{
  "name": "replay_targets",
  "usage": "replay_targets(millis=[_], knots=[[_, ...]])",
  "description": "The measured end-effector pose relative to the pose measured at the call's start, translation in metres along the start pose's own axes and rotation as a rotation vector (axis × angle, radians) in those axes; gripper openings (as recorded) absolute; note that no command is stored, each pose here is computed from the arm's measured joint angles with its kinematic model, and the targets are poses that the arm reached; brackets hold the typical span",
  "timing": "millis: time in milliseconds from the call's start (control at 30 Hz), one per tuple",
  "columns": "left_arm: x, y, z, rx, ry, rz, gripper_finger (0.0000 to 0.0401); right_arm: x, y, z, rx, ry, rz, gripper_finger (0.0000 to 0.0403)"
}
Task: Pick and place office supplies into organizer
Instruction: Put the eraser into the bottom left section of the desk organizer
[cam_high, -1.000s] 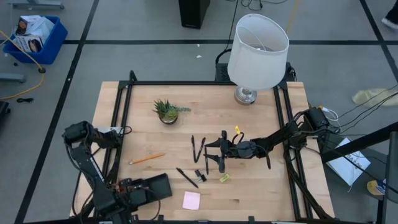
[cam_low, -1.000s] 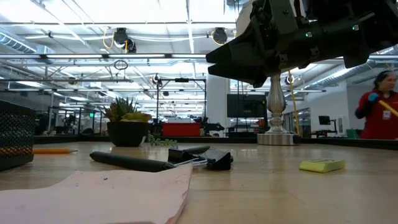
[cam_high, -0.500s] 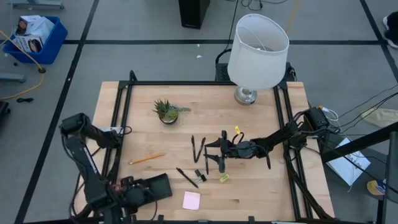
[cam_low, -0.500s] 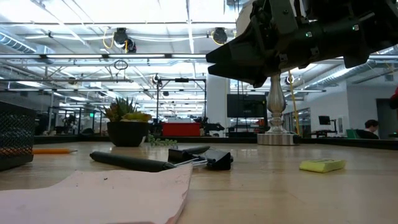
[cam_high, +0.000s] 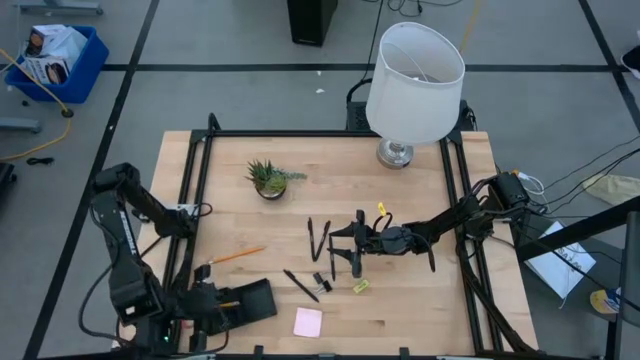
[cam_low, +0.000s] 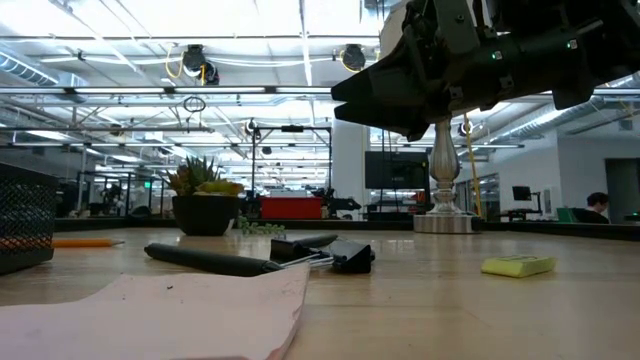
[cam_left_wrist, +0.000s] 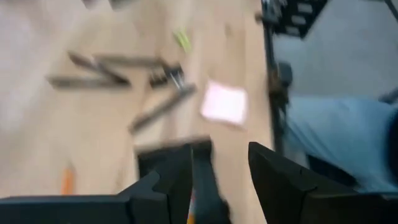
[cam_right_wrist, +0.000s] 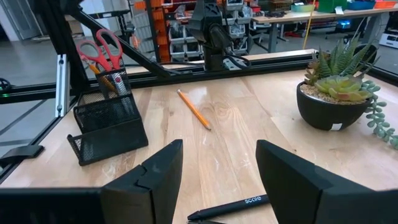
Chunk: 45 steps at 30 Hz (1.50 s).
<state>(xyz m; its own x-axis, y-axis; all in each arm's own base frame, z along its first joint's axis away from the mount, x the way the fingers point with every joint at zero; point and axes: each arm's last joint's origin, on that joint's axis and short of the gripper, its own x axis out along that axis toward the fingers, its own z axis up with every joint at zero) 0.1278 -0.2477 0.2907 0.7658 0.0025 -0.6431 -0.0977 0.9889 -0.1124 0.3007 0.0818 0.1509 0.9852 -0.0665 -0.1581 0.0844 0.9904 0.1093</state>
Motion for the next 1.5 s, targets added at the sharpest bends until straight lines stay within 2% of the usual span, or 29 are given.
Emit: replay_targets(millis=[100,200,333,500,600,733,867,967,1167,1333,1500], knots=[[0.002,0.001,0.003,0.088,-0.139,0.078,0.0159,0.0,0.002,-0.001,-0.002,0.006,0.022,0.0196],[0.006,0.005,0.004,0.164,-0.227,0.155,0.0159,-0.001,0.005,-0.001,-0.002,0.024,0.106,0.0196],[0.019,0.014,-0.004,0.205,-0.254,0.229,0.0159,-0.001,0.006,-0.004,-0.023,0.052,0.156,0.0196],[0.043,0.027,-0.016,0.121,-0.251,0.271,0.0159,-0.002,0.005,-0.012,-0.027,0.143,0.153,0.0196],[0.056,0.032,-0.021,0.076,-0.243,0.266,0.0159,-0.009,0.008,-0.018,-0.065,0.266,0.213,0.0196],[0.069,0.034,-0.027,0.088,-0.239,0.246,0.0159,-0.023,0.011,-0.019,-0.123,0.411,0.265,0.0196],[0.072,0.032,-0.028,0.089,-0.272,0.227,0.0159,-0.034,0.016,-0.008,-0.048,0.448,0.344,0.0196],[0.072,0.029,-0.024,0.099,-0.307,0.219,0.0159,-0.041,0.022,-0.006,-0.048,0.484,0.429,0.0196],[0.058,0.032,-0.005,0.025,-0.457,0.254,0.0159,-0.044,0.027,-0.013,-0.103,0.519,0.448,0.0196],[0.048,0.049,0.012,-0.012,-0.44,0.21,0.0159,-0.046,0.026,-0.016,-0.099,0.564,0.439,0.0196],[0.059,0.071,0.025,-0.018,-0.398,0.105,0.0159,-0.052,0.03,-0.024,-0.1,0.635,0.407,0.0196]])
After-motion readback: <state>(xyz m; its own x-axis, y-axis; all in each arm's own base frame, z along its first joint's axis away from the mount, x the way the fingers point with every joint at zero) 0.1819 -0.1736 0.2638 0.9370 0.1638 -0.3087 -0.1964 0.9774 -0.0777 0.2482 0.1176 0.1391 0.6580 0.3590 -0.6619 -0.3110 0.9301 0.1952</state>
